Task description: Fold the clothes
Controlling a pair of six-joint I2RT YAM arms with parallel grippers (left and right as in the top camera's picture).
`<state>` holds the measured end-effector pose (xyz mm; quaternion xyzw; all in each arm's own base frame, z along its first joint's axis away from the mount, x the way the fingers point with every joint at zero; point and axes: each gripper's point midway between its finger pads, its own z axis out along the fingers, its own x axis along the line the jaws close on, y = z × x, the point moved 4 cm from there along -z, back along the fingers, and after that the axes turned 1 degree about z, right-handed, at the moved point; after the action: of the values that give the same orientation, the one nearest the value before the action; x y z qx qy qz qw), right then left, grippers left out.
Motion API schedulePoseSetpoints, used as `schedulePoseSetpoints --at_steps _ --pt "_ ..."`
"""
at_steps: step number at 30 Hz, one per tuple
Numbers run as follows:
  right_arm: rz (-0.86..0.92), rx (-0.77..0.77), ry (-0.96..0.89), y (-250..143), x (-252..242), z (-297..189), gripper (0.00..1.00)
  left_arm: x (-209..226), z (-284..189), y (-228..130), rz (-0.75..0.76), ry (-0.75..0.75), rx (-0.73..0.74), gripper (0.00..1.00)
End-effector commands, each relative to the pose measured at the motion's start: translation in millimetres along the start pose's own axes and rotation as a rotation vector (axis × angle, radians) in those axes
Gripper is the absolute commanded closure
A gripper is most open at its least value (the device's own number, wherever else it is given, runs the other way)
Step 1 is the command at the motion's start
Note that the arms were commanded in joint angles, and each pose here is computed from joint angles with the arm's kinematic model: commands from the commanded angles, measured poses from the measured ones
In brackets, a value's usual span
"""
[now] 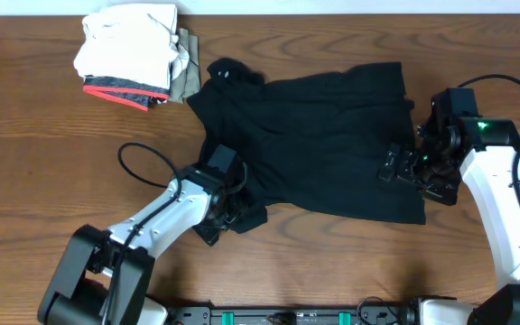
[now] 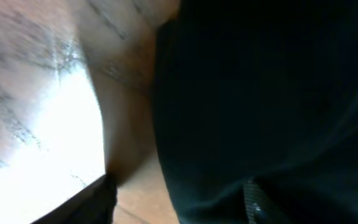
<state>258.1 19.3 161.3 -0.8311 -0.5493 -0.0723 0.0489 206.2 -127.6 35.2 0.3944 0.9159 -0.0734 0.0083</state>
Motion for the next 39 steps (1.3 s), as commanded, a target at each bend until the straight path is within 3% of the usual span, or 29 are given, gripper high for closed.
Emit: schedulePoseSetpoints --at_steps 1,7,10,11,12,21,39 --pt "0.02 0.011 0.003 -0.2 -1.0 2.8 0.01 4.5 6.3 -2.6 -0.004 0.026 0.019 0.42" --pt "0.045 -0.008 -0.021 2.8 -4.0 2.8 0.01 4.2 7.1 -2.4 0.005 0.025 0.02 0.67" --pt "0.122 -0.037 -0.089 5.9 -13.7 2.2 0.01 3.5 7.0 -4.3 0.026 0.02 0.035 0.81" --pt "0.145 -0.044 -0.104 6.3 -15.7 2.0 0.01 4.1 6.8 -4.9 0.027 0.022 0.038 0.92" --pt "0.157 -0.046 -0.104 6.5 -15.8 2.0 0.01 5.1 6.3 -5.3 0.028 0.026 0.04 0.94" --pt "0.216 -0.024 -0.124 0.2 -20.8 9.9 0.01 14.4 -5.9 -9.4 0.063 0.043 0.042 0.94" --pt "0.672 -0.045 -0.328 -26.5 -71.3 55.8 0.01 15.5 -8.2 -10.3 0.104 0.041 0.043 0.94"
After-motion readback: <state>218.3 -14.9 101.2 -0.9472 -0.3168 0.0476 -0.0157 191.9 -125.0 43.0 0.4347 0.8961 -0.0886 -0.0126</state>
